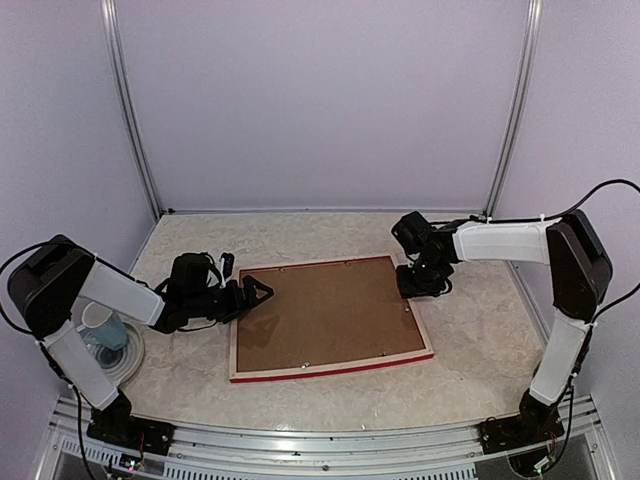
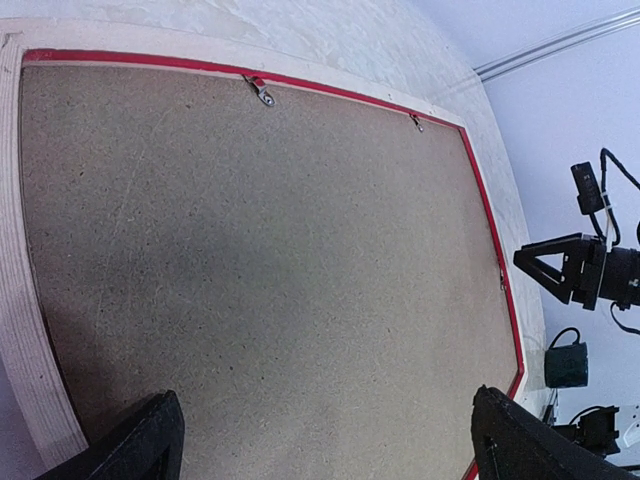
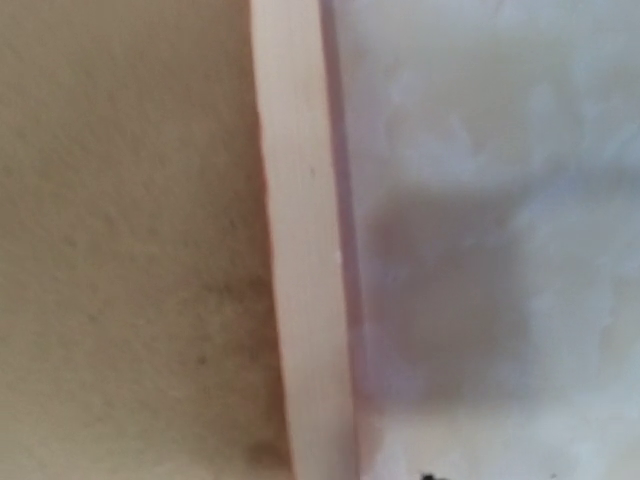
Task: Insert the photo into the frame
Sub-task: Press the fastener onto the backboard.
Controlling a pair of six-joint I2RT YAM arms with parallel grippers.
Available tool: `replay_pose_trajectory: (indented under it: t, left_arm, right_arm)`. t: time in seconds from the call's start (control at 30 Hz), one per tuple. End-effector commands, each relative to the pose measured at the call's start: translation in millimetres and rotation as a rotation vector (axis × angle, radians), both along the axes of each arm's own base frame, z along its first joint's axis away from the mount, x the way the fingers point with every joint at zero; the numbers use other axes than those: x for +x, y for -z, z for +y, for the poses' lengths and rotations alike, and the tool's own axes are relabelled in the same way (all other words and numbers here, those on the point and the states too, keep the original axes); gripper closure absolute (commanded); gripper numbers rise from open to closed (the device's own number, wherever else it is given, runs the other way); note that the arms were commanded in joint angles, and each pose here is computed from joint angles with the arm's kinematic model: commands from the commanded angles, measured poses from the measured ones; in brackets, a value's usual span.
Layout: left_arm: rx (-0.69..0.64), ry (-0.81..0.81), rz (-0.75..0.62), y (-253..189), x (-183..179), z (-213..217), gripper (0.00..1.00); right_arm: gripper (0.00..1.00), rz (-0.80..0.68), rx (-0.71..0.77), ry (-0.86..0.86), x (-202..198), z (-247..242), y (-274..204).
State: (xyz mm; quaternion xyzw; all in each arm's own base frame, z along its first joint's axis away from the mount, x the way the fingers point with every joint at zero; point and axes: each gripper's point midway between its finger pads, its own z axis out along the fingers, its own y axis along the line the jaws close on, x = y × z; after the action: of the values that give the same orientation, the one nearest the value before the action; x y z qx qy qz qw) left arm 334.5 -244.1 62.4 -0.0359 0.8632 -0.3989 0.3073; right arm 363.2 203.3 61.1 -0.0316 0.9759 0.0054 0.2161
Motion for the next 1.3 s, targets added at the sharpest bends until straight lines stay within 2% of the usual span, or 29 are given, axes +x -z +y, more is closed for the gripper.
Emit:
replay_pose_trajectory:
  t: [0.0,0.37,0.57,0.77,0.87,1.27]
  left_arm:
    - [0.103,-0.032,0.191,52.4,-25.3,21.0,0.01]
    - [0.103,-0.035,0.193,52.8,-25.7,21.8,0.01]
    - [0.103,-0.036,0.192,52.1,-25.7,22.0,0.01]
    - [0.106,-0.041,0.194,52.7,-25.1,23.5,0.01]
    - [0.105,-0.042,0.197,53.6,-25.5,24.0,0.01]
    - [0.106,-0.048,0.202,54.8,-25.4,25.6,0.01]
  right_arm:
    - [0.56,0.060,-0.014,-0.012,-15.4,-1.6,25.9]
    - [0.57,0.096,-0.014,-0.021,-23.8,-2.6,43.0]
    - [0.66,0.106,-0.039,-0.010,-28.5,-9.4,45.3]
    - [0.69,0.127,-0.043,-0.010,-36.2,-13.1,52.5]
    - [0.74,0.133,-0.044,-0.014,-38.1,-13.7,54.1]
    - [0.74,0.204,-0.098,-0.055,-50.2,-15.0,80.3]
